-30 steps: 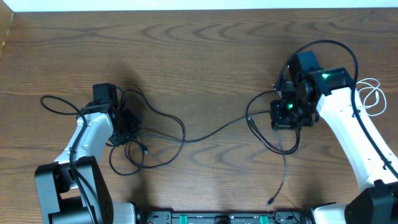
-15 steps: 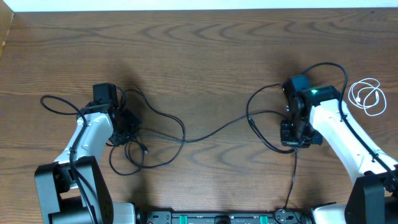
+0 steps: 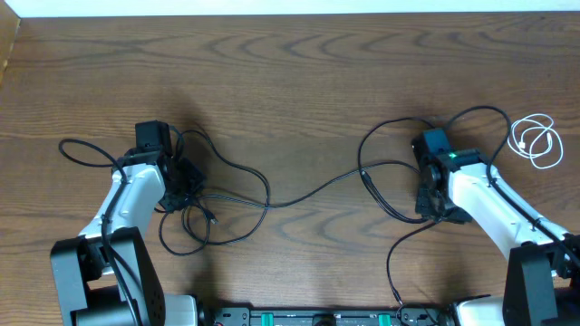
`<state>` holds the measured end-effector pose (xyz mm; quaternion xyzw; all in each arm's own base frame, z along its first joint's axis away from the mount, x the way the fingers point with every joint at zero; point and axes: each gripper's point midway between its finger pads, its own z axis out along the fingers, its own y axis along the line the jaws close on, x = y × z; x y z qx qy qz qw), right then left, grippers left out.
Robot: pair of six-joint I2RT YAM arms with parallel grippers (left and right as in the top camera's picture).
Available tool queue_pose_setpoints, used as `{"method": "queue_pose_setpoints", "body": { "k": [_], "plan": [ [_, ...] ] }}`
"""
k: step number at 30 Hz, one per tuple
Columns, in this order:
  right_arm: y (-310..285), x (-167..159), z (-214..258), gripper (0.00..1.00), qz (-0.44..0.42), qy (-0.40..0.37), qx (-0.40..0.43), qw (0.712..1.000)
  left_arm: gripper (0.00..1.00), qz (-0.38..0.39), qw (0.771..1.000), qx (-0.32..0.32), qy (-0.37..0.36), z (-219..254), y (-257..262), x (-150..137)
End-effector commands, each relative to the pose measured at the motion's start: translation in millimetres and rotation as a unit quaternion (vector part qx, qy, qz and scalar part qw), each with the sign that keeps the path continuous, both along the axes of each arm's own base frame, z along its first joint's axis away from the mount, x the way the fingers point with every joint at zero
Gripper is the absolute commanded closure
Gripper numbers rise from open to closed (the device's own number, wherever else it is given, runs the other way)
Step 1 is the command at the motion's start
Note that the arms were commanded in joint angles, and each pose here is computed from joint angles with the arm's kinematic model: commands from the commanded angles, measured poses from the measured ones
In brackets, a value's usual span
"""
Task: Untangle cables
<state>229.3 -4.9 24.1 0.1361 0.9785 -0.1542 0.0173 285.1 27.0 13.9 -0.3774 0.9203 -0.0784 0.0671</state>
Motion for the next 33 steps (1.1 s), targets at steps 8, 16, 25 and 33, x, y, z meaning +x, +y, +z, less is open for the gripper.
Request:
{"method": "queue_pose_setpoints", "body": {
  "k": [8,16,25,33],
  "plan": [
    [-6,1,-11,0.3,-0.079,-0.029,0.035,0.996,0.83,0.005,1.0,0.002,0.003,-2,1,-4],
    [-6,4,-10,0.32,-0.103,-0.039,0.041,0.993,0.83,0.005,1.0,0.002,0.003,-2,1,-4],
    [-9,6,-24,0.26,-0.177,-0.073,0.061,0.98,0.83,0.005,1.0,0.002,0.003,-2,1,-4],
    [8,-3,-59,0.47,-0.175,-0.094,0.12,0.973,0.83,0.005,1.0,0.002,0.003,-2,1,-4]
  ]
}}
